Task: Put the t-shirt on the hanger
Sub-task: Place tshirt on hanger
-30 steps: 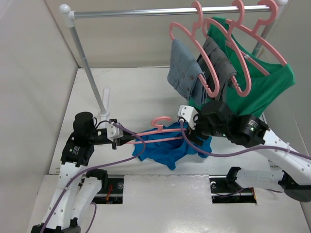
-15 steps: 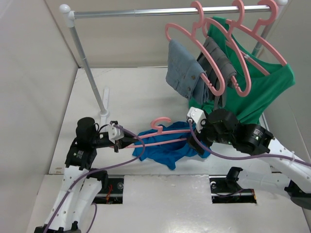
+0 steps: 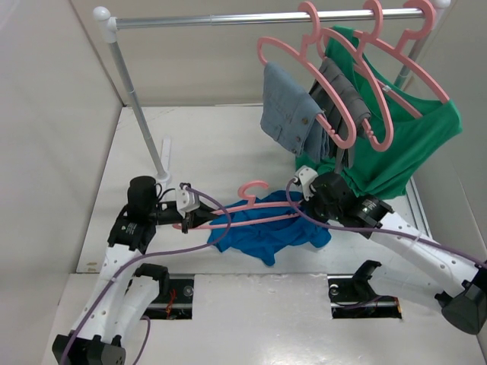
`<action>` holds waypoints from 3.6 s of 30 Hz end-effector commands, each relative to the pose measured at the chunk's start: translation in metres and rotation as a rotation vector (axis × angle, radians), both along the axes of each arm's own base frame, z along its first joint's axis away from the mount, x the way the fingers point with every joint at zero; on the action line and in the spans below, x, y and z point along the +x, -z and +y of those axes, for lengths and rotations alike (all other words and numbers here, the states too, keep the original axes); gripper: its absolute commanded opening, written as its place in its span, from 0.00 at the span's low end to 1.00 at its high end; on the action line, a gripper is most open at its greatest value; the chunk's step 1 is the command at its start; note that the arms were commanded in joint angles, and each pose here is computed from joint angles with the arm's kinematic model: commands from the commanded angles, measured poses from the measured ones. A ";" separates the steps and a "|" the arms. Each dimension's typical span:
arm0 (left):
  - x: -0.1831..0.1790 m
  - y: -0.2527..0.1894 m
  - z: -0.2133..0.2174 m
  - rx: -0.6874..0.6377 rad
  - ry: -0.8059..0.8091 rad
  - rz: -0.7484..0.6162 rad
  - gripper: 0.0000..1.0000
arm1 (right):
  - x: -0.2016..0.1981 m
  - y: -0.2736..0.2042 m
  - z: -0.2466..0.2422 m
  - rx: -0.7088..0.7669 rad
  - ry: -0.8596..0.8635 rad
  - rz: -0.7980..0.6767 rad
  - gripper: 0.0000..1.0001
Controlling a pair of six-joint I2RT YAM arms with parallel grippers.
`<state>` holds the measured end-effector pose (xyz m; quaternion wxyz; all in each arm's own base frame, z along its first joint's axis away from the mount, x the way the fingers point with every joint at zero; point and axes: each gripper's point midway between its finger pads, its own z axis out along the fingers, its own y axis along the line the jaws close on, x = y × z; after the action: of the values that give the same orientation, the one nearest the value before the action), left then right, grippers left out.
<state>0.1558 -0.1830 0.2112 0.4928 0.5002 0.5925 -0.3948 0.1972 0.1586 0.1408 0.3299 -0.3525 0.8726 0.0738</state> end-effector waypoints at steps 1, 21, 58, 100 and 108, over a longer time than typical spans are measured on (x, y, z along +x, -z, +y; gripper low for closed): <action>-0.002 -0.014 -0.003 -0.012 0.045 -0.088 0.00 | 0.038 -0.049 0.026 0.193 0.044 -0.219 0.00; 0.006 -0.027 -0.007 -0.084 0.013 -0.075 0.00 | -0.018 -0.160 0.172 0.551 -0.469 -0.309 0.00; -0.023 -0.056 -0.019 -0.222 0.190 0.080 0.00 | -0.040 -0.166 0.110 0.198 -0.578 -0.217 0.85; 0.060 -0.084 0.024 -0.217 -0.488 -0.005 0.57 | -0.014 -0.241 0.081 0.452 -0.330 -0.585 0.00; 0.059 -0.033 -0.006 -0.099 -0.374 0.180 0.73 | 0.001 -0.280 0.109 0.500 -0.332 -0.623 0.00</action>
<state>0.2180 -0.1779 0.2569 0.5567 0.3059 0.6843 -0.3582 0.1900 0.2626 0.3744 0.5836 -0.4439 0.6479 0.2064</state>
